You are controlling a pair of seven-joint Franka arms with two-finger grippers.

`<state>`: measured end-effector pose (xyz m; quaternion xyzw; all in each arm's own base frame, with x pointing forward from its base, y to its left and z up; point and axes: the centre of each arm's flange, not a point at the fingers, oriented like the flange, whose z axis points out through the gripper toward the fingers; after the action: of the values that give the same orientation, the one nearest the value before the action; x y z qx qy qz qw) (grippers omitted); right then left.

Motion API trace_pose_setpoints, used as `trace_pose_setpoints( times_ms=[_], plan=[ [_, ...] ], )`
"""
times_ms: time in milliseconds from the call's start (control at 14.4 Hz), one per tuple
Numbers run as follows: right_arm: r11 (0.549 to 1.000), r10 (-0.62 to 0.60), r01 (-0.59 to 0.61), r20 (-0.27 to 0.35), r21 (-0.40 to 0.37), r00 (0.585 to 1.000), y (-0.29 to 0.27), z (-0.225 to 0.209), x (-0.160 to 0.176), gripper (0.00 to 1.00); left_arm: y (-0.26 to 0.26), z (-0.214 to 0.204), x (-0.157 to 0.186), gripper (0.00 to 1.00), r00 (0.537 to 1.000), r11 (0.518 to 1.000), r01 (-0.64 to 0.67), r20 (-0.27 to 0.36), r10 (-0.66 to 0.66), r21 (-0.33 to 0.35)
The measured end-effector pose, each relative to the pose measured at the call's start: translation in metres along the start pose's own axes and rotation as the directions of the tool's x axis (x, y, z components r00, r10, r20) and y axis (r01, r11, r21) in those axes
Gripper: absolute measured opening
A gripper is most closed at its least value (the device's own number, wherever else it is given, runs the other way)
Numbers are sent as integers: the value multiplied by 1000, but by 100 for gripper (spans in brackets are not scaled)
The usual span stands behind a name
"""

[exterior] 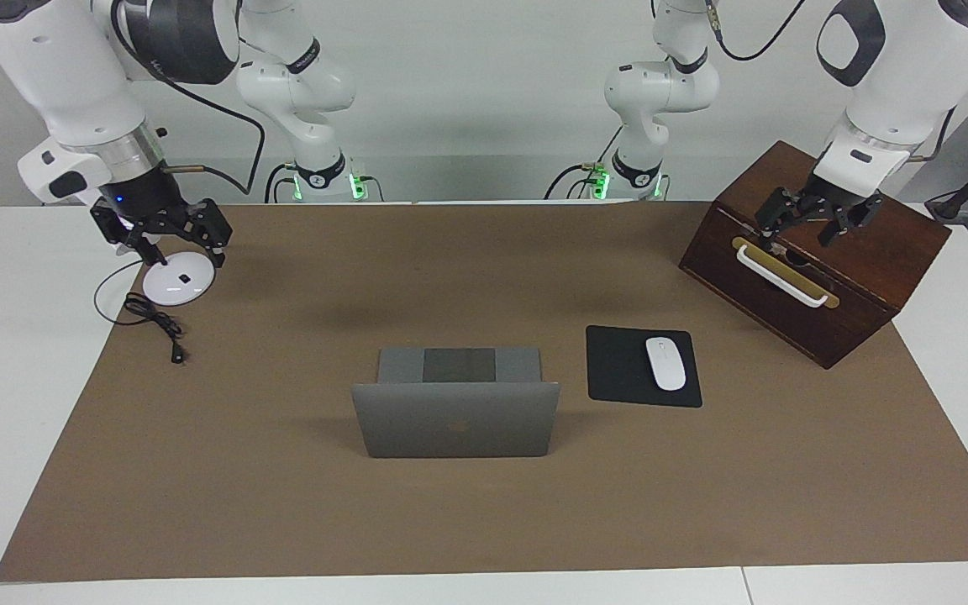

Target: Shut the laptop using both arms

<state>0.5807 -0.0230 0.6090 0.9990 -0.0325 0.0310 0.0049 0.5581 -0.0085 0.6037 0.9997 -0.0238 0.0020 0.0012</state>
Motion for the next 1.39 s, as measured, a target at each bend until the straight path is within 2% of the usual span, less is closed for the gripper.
trace_pose_setpoints(
  times_ms=[1390],
  plan=[
    [1000,-9,9,-30,2,1000,-5,-14,3,100,1,-11,-7,100,1000,1000,3,-7,-3,-1]
  ],
)
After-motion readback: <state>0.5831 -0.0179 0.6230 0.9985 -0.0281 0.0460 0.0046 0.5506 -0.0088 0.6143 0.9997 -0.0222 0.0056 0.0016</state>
